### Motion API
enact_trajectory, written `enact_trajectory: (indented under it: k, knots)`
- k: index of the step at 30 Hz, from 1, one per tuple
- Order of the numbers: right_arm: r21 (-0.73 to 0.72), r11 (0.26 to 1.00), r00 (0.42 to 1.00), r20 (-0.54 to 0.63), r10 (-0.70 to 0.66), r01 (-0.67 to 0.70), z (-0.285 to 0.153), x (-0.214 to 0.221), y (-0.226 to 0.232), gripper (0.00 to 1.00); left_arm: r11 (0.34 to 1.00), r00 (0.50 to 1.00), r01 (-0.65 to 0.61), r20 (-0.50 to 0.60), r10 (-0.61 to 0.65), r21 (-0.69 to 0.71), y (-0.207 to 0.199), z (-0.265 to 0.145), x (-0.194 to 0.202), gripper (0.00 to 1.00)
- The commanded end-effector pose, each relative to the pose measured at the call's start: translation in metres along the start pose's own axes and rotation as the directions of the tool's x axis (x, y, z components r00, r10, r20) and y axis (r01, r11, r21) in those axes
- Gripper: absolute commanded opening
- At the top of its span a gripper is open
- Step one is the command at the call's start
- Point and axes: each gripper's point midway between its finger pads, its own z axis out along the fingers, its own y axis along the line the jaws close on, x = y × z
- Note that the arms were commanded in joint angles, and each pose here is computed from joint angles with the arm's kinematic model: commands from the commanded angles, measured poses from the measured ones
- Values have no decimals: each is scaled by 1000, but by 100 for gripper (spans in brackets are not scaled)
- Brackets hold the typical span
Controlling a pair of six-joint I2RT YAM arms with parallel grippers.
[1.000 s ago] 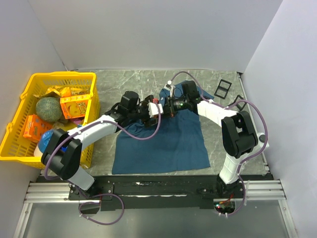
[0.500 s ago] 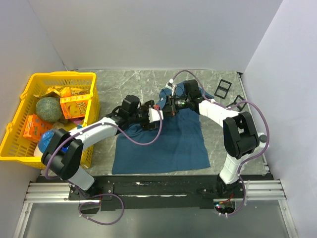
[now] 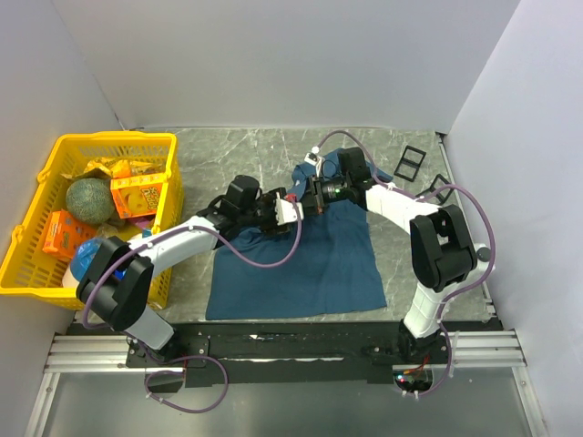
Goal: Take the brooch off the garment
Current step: Remove the brooch from the clothes.
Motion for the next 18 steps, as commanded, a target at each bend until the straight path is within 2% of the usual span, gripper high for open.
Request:
enact_trajectory:
  k: [1, 5, 15, 18]
  knots:
    - [-49, 994, 994, 52, -93, 95, -11, -19, 29, 0, 999, 998, -32, 52, 34, -30, 9, 3, -25, 59]
    - [-61, 994, 995, 50, -88, 91, -11, -19, 32, 0, 999, 998, -23, 50, 25, -49, 12, 4, -26, 59]
    - [-65, 994, 995, 50, -88, 91, -12, -18, 32, 0, 998, 998, 5, 57, -2, -56, 15, 5, -29, 45]
    - [-64, 994, 995, 48, -87, 90, -11, -18, 31, 0, 999, 998, 11, 59, -9, -35, 12, 6, -29, 45]
